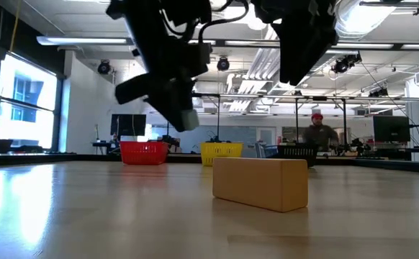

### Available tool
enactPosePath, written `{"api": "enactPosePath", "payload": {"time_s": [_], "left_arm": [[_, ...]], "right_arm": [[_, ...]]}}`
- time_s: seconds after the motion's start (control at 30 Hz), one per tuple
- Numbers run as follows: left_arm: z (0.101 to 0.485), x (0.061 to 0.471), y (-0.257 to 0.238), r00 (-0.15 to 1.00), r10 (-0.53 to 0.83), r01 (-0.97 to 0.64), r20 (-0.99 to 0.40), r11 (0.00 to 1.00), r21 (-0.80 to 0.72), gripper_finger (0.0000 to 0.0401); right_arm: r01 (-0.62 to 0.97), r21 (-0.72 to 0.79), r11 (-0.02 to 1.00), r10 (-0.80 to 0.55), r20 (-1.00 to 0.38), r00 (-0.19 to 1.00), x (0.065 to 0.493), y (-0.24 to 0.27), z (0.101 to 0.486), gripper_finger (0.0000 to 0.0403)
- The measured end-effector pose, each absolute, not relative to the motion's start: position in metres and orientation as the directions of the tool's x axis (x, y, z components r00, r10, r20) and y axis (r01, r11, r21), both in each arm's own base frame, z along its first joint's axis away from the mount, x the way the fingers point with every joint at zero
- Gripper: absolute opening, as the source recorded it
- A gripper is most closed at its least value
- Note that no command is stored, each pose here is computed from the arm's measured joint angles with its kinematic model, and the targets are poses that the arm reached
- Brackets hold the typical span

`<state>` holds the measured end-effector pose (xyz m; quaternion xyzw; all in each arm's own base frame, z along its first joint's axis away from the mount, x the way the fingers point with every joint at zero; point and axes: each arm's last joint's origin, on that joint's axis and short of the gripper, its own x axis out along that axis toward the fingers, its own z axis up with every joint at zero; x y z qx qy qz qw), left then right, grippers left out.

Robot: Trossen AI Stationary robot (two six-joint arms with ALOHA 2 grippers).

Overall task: Sort & place blocks by color
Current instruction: Put the blue block into the yellow bin

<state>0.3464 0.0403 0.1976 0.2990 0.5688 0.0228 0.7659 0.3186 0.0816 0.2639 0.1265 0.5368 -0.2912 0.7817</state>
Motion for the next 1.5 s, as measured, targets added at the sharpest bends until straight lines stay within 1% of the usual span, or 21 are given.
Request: {"api": "enactPosePath", "payload": {"time_s": [0.3,0.5,0.67,0.87,1.07,1.23,1.33,1.5], "left_arm": [[0.206,0.356,0.086,0.467,0.445,0.245,-0.764,0.766,0.595,0.0109],[0.208,0.359,0.088,0.497,0.452,0.27,-0.741,0.73,0.627,0.0107],[0.209,0.36,0.086,0.507,0.451,0.291,-0.735,0.713,0.638,0.0108],[0.211,0.357,0.093,0.498,0.462,0.278,-0.734,0.717,0.639,0.0107],[0.211,0.353,0.113,0.482,0.488,0.242,-0.727,0.724,0.646,0.0107],[0.212,0.348,0.131,0.471,0.511,0.201,-0.719,0.731,0.652,0.0107],[0.214,0.346,0.144,0.49,0.509,0.184,-0.707,0.732,0.655,0.0107],[0.218,0.338,0.172,0.542,0.496,0.117,-0.678,0.755,0.646,0.0107]], "right_arm": [[0.674,-0.08,0.734,-0.345,-0.899,0.269,0.318,0.086,0.265,0.0174],[0.721,-0.121,0.682,-0.431,-0.863,0.264,0.321,0.071,0.266,0.0174],[0.725,-0.18,0.665,-0.49,-0.838,0.241,0.324,0.051,0.269,0.0174],[0.734,-0.216,0.644,-0.577,-0.767,0.281,0.332,0.037,0.297,0.0174],[0.726,-0.19,0.661,-0.601,-0.714,0.36,0.338,0.031,0.333,0.0174],[0.725,-0.212,0.655,-0.638,-0.669,0.381,0.339,0.024,0.354,0.0174],[0.731,-0.218,0.646,-0.648,-0.662,0.376,0.337,0.02,0.361,0.0174],[0.737,-0.218,0.64,-0.644,-0.676,0.359,0.335,0.02,0.361,0.0174]]}}
